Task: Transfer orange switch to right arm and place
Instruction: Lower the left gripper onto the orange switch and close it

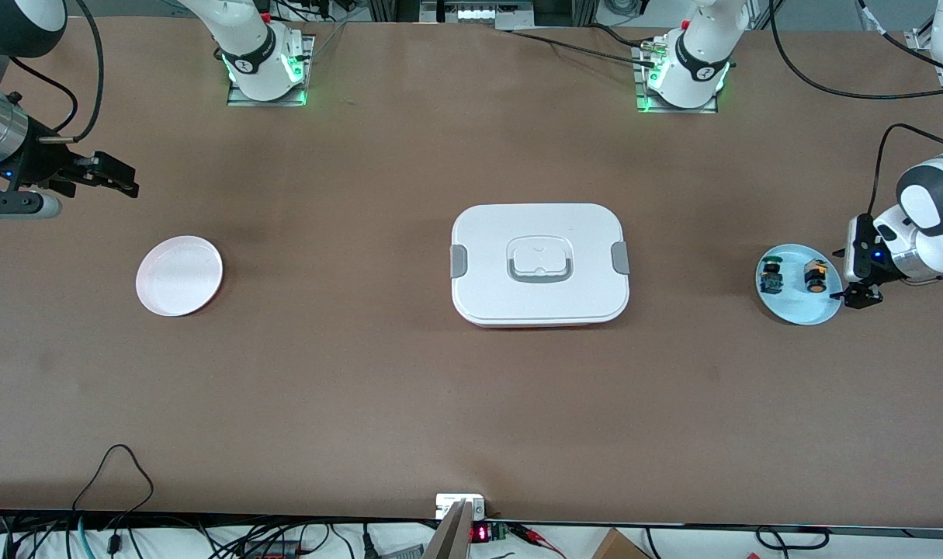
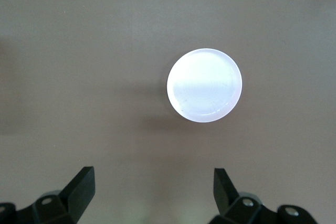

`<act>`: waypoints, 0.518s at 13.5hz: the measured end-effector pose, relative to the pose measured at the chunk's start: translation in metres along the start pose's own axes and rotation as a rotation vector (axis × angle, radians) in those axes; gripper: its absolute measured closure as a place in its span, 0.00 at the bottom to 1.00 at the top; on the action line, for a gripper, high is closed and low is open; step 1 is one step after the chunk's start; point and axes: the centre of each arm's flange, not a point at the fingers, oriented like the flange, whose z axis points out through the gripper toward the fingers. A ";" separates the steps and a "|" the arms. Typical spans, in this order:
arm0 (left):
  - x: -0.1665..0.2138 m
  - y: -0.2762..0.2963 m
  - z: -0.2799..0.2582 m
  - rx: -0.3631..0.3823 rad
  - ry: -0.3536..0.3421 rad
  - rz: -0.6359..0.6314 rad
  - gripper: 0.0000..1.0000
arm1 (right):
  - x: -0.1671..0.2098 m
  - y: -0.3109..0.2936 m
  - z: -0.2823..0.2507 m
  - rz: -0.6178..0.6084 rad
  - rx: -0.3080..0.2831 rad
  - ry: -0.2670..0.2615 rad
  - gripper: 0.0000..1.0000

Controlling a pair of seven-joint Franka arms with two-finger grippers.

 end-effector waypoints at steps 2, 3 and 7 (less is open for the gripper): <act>-0.007 0.008 0.009 0.016 0.008 0.004 0.00 | 0.000 0.000 0.000 0.000 0.000 -0.001 0.00; -0.009 0.011 0.012 0.018 0.008 0.004 0.00 | 0.000 0.000 0.000 0.000 0.000 -0.001 0.00; -0.008 0.013 0.018 0.016 0.014 0.009 0.00 | 0.000 0.000 0.000 0.000 0.000 -0.001 0.00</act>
